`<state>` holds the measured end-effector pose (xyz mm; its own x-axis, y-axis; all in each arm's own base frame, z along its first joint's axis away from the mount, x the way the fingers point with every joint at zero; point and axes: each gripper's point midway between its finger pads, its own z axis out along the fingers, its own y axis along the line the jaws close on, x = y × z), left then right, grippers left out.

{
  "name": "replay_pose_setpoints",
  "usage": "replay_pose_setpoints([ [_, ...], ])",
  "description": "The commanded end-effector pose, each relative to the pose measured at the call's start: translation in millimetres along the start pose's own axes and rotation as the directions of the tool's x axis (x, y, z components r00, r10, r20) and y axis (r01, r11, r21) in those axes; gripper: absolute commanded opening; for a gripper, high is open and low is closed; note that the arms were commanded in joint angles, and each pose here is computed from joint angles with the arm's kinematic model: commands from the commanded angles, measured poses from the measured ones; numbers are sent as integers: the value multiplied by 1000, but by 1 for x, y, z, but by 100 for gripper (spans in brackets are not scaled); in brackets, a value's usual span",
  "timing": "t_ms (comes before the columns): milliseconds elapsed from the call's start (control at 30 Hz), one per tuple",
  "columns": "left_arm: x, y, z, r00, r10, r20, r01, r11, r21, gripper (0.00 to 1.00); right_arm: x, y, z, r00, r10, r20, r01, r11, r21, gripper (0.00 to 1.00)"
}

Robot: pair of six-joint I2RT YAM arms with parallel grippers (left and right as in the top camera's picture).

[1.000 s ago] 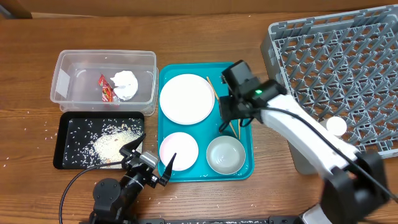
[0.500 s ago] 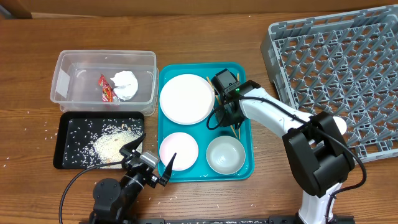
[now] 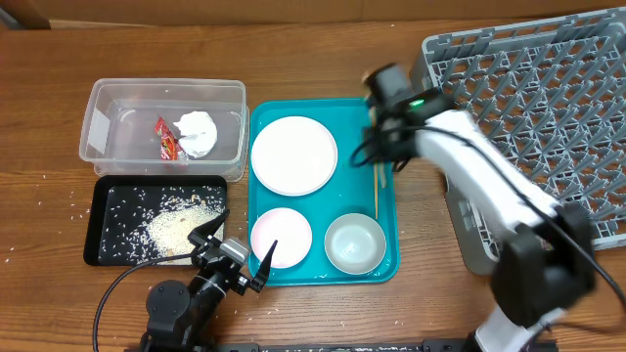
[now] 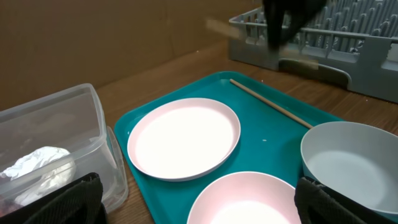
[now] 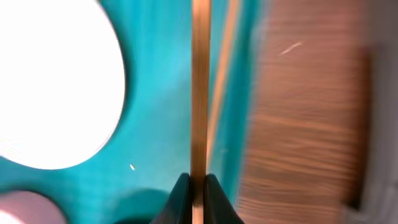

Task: Sort waste into correct bins and load items into the dishwasher
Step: 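Insert the chopsticks into the grey dish rack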

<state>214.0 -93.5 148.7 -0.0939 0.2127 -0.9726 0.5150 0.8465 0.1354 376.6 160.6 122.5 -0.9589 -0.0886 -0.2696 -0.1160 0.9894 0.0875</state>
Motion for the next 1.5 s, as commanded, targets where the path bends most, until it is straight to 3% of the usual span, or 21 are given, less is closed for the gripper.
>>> replay_pose_setpoints([
  [0, -1, 0, -1, 1000, 13, 9, -13, 1000, 1, 100, -32, -46, -66, 980, 43, 196, -63, 993, 96, 4],
  [167, -1, 0, -1, 1000, 12, 9, -12, 1000, 1, 100, -32, -107, -77, 981, -101, 166, 57, 966, 252, 4],
  [333, -1, 0, -1, 1000, 12, 9, -12, 1000, 1, 100, -15, -141, -45, 997, -32, 67, 13, 962, 274, 4],
  [467, -1, 0, -1, 1000, 12, 9, -12, 1000, 1, 100, 8, -173, -24, 998, -33, -56, 54, 903, 426, 4],
  [667, -1, 0, -1, 1000, 13, 9, -13, 1000, 1, 100, 10, -177, -19, 998, -5, -66, 34, 893, 449, 5],
  [700, -1, 0, -1, 1000, 13, 9, -13, 1000, 1, 100, 11, -177, -19, 998, -5, -70, 36, 893, 449, 12],
  [733, -1, 0, -1, 1000, 12, 9, -12, 1000, 1, 100, 13, -177, -19, 997, -4, -75, 37, 893, 449, 27],
  [767, -1, 0, -1, 1000, 12, 9, -12, 1000, 1, 100, 13, -177, -19, 997, -4, -76, 38, 893, 449, 35],
  [833, -1, 0, -1, 1000, 13, 9, -13, 1000, 1, 100, 13, -176, -20, 997, -5, -77, 40, 893, 449, 37],
  [933, -1, 0, -1, 1000, 13, 9, -13, 1000, 1, 100, 13, -155, -24, 996, -25, -85, 55, 926, 373, 37],
  [1067, -1, 0, -1, 1000, 12, 9, -12, 1000, 1, 100, 12, -97, -25, 996, -70, -57, 77, 989, 129, 38],
  [1200, -1, 0, -1, 1000, 13, 9, -13, 1000, 1, 100, 19, -9, -32, 992, -121, -48, 102, 951, -291, 53],
  [1233, -1, 0, -1, 1000, 12, 9, -12, 1000, 1, 100, 19, 4, -35, 991, -130, -41, 107, 930, -352, 49],
  [1267, -1, 0, -1, 1000, 12, 9, -12, 1000, 1, 100, 19, 18, -36, 989, -143, -27, 120, 905, -407, 36],
  [1367, -1, 0, -1, 1000, 13, 9, -13, 1000, 1, 100, 21, 30, -13, 995, -84, -47, 62, 930, -361, 40],
  [1467, -1, 0, -1, 1000, 12, 9, -12, 1000, 1, 100, 22, 14, 23, 999, 12, -47, -20, 986, -164, 52],
])
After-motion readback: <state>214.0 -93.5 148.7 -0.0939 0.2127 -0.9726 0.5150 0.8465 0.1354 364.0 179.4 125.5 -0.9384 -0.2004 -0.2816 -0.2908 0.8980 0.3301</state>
